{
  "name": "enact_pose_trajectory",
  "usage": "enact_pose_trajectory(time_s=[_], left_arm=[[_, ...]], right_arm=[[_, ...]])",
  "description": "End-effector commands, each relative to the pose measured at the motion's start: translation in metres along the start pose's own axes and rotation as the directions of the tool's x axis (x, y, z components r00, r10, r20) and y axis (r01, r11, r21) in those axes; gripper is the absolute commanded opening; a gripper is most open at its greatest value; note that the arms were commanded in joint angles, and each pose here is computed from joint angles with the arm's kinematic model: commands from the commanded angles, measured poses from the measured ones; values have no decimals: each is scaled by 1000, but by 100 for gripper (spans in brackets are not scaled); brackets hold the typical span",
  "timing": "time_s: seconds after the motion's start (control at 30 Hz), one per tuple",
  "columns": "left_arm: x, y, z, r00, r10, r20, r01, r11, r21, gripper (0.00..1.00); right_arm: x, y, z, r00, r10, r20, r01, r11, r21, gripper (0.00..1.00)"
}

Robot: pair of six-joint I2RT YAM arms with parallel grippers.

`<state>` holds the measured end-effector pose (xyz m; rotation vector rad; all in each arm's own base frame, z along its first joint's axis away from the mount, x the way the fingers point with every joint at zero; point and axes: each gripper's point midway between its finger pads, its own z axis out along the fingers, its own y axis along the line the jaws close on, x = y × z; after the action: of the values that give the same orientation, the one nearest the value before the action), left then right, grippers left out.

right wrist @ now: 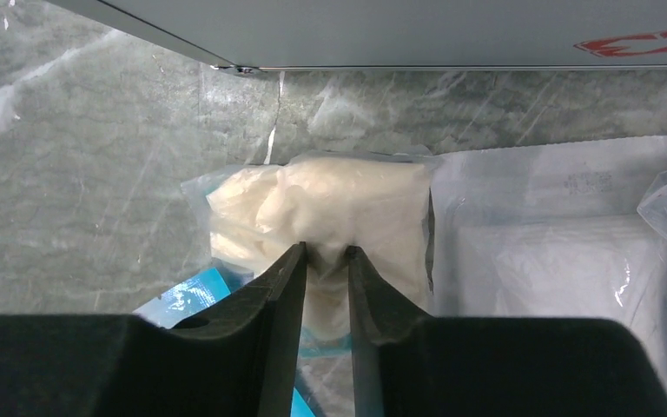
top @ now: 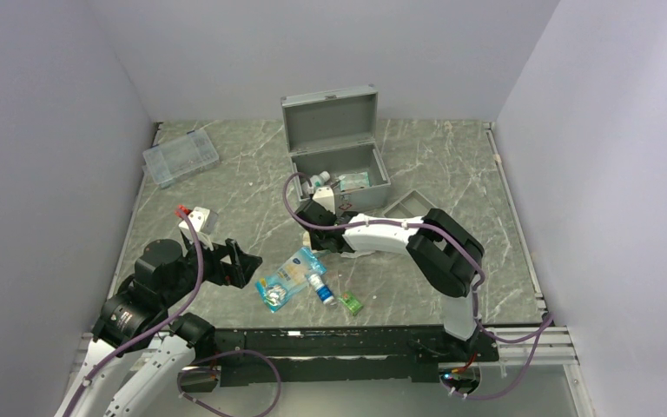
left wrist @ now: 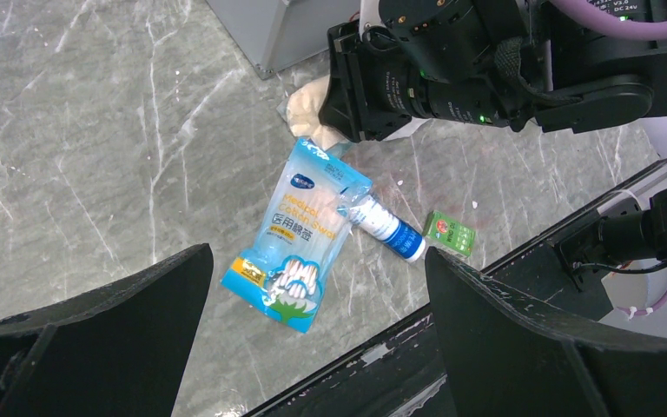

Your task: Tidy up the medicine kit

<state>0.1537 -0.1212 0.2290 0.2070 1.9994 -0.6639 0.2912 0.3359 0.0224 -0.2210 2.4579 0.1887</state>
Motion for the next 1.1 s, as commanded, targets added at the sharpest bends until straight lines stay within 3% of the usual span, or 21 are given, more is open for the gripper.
enact_pose_trajectory(time_s=[0.0,0.2,0.7,1.07], left_arm=[[-9,-5,-1,999,5,34,-6,1000,20,99],[-9,-5,-2,999,3,37,-3,1000,18,100],[-9,-4,-1,999,3,36,-3,1000,14,99],[-9,-4,-1,999,-1,37,0,1000,12,99]], right_arm=[[-13,6,-1,1000,6,29,-5,1000,-8,22],[-13,3,-1,999,2,35,-2,1000,0,0],[-52,-8,-49,985,-17,172,14,1000,22,0],[-53,-12,-92,978,-34,205,37,999,-8,0]])
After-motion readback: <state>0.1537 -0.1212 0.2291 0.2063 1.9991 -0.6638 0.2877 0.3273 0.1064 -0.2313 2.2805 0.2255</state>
